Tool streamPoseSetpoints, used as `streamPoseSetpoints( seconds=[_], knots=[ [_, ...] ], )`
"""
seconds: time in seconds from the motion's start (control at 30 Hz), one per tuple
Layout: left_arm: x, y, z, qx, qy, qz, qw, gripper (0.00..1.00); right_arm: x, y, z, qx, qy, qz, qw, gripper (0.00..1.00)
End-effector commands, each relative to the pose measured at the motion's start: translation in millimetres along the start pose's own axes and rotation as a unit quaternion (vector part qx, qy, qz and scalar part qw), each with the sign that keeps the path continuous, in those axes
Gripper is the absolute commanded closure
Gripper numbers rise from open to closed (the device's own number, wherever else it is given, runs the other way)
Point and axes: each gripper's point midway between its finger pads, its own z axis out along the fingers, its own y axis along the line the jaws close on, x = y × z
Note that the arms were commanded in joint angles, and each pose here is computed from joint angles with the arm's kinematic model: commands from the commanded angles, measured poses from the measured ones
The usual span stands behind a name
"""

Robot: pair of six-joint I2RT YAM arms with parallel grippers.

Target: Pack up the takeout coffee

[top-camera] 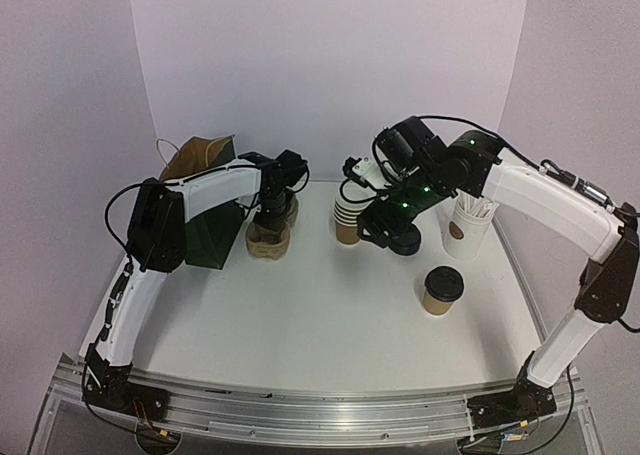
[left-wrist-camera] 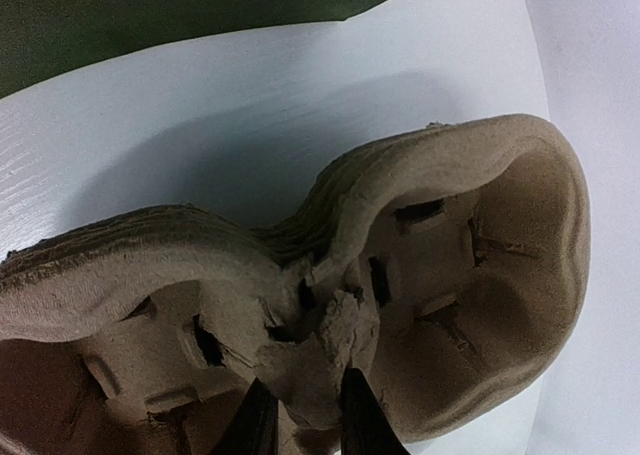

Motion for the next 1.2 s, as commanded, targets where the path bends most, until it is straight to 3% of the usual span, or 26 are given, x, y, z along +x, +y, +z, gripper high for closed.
streamPoseSetpoints(
  seconds=[0.0, 0.43, 1.17],
  knots=[
    [-11, -3, -18, 0.004, -0.005, 0.001, 1.0, 0.85, -10, 2, -3, -0.008, -0.011, 0.003, 1.0, 0.12],
    [-22, -19, -43, 0.033, -0.016, 0.011, 0.999, 0.97, -10, 2, 2, -0.009, -0.006, 0.001, 1.0, 0.12],
    [-26, -45, -83, 0.091, -0.015, 0.017, 0.996, 0.99, -8, 3, 10, -0.006, 0.002, -0.009, 1.0, 0.12]
  ],
)
